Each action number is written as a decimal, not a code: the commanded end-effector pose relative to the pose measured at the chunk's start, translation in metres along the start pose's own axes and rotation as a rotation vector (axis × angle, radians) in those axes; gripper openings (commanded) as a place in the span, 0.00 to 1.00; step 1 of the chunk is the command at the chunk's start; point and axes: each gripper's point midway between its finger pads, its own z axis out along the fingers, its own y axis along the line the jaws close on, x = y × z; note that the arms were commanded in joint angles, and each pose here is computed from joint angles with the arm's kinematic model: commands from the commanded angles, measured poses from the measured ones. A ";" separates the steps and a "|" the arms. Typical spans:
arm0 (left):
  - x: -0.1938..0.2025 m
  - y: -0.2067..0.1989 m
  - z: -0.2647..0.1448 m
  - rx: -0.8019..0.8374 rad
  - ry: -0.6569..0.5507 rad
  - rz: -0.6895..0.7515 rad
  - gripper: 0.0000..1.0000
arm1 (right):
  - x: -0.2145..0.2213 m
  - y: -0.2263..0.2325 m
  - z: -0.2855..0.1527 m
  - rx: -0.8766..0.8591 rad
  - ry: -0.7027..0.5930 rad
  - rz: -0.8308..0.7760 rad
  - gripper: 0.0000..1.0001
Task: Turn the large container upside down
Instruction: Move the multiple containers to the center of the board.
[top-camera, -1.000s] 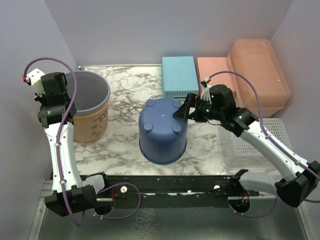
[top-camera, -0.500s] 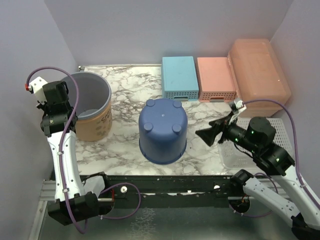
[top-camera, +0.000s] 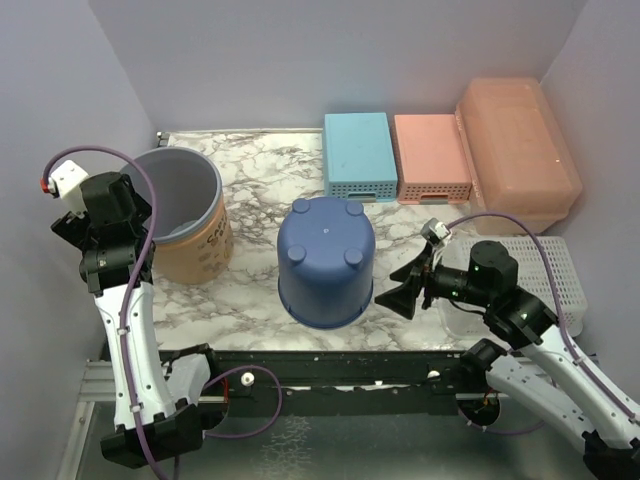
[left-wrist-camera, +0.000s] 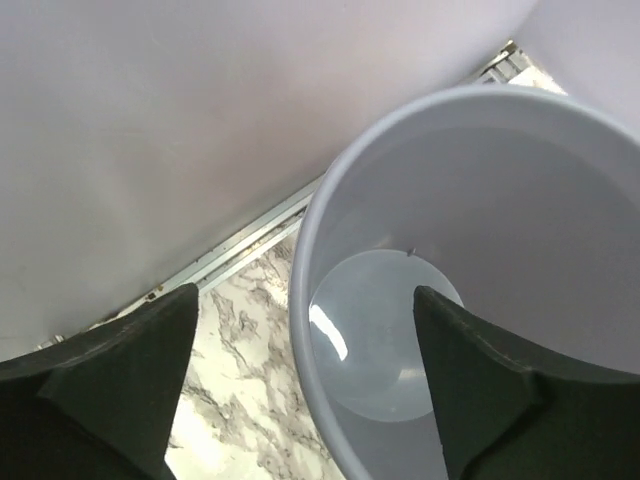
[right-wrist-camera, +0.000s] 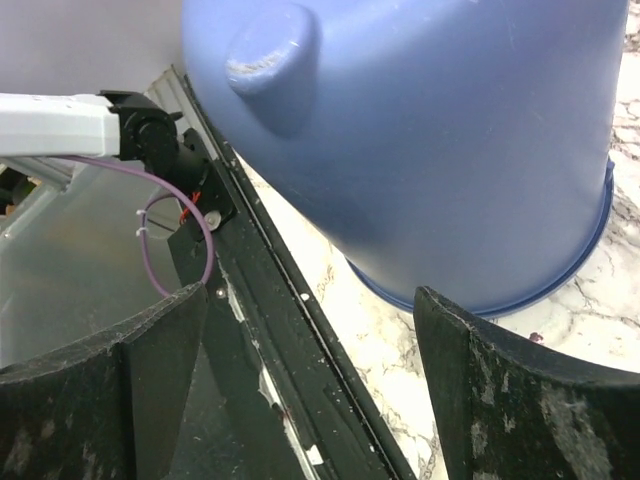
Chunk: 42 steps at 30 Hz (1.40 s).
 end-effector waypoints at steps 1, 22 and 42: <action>-0.041 0.000 -0.024 0.034 -0.113 -0.079 0.91 | 0.009 -0.010 0.011 0.006 0.005 0.010 0.87; -0.074 -0.158 -0.146 1.121 -0.062 -0.111 0.91 | -0.105 -0.065 0.112 0.231 -0.358 0.343 0.90; -0.034 -0.184 -0.139 1.240 0.109 -0.077 0.89 | -0.033 -0.056 0.118 0.152 -0.053 0.230 0.91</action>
